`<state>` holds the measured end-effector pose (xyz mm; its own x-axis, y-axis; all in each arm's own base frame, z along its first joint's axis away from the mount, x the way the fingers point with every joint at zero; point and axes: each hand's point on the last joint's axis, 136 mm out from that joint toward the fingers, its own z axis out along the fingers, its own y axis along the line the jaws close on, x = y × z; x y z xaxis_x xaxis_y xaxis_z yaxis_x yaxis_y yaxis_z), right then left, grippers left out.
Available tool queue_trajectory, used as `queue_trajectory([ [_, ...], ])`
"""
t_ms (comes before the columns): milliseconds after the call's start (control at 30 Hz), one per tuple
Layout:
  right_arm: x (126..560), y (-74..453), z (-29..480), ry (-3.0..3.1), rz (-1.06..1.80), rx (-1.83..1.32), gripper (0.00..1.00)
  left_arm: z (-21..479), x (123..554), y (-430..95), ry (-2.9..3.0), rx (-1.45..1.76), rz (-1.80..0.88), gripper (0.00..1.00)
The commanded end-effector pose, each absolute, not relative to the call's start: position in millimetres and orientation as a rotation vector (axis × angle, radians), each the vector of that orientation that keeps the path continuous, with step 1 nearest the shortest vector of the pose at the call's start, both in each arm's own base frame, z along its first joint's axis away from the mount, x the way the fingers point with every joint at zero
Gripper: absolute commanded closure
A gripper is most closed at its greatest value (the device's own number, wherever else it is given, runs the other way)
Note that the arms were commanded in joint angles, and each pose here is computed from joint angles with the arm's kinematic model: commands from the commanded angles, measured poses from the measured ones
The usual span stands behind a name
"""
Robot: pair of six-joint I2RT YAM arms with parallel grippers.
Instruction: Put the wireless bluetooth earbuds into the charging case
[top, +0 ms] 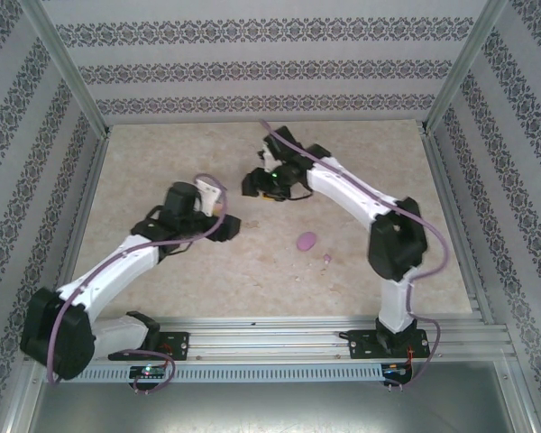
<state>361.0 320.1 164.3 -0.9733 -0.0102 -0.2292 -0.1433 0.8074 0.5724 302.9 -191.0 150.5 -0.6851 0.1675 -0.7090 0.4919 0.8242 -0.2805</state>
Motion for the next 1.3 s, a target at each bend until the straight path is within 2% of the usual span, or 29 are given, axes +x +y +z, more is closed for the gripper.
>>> queue_trajectory([
  [0,352,262,144,2.799,0.8,0.022,0.41,143,299,-235,2.295,0.566,-0.679,0.21],
  [100,328,219,128,2.827,0.773,0.129,0.4,124,293,-277,2.323,0.695,-0.723,0.23],
  [233,302,168,98,2.869,0.734,0.287,0.4,96,276,-330,2.28,0.931,-0.716,0.2],
  [433,287,131,96,2.797,0.73,0.412,0.4,63,269,-374,2.255,1.084,-0.777,0.18],
  [733,277,104,97,2.763,0.761,0.491,0.39,40,294,-400,2.212,1.113,-0.706,0.21],
  [933,279,104,95,2.735,0.808,0.53,0.39,29,301,-407,2.192,1.179,-0.667,0.23],
  [1133,281,107,97,2.728,0.834,0.523,0.39,23,303,-408,2.17,1.214,-0.645,0.33],
  [1267,281,112,97,2.724,0.882,0.523,0.39,28,298,-414,2.116,1.23,-0.741,0.4],
])
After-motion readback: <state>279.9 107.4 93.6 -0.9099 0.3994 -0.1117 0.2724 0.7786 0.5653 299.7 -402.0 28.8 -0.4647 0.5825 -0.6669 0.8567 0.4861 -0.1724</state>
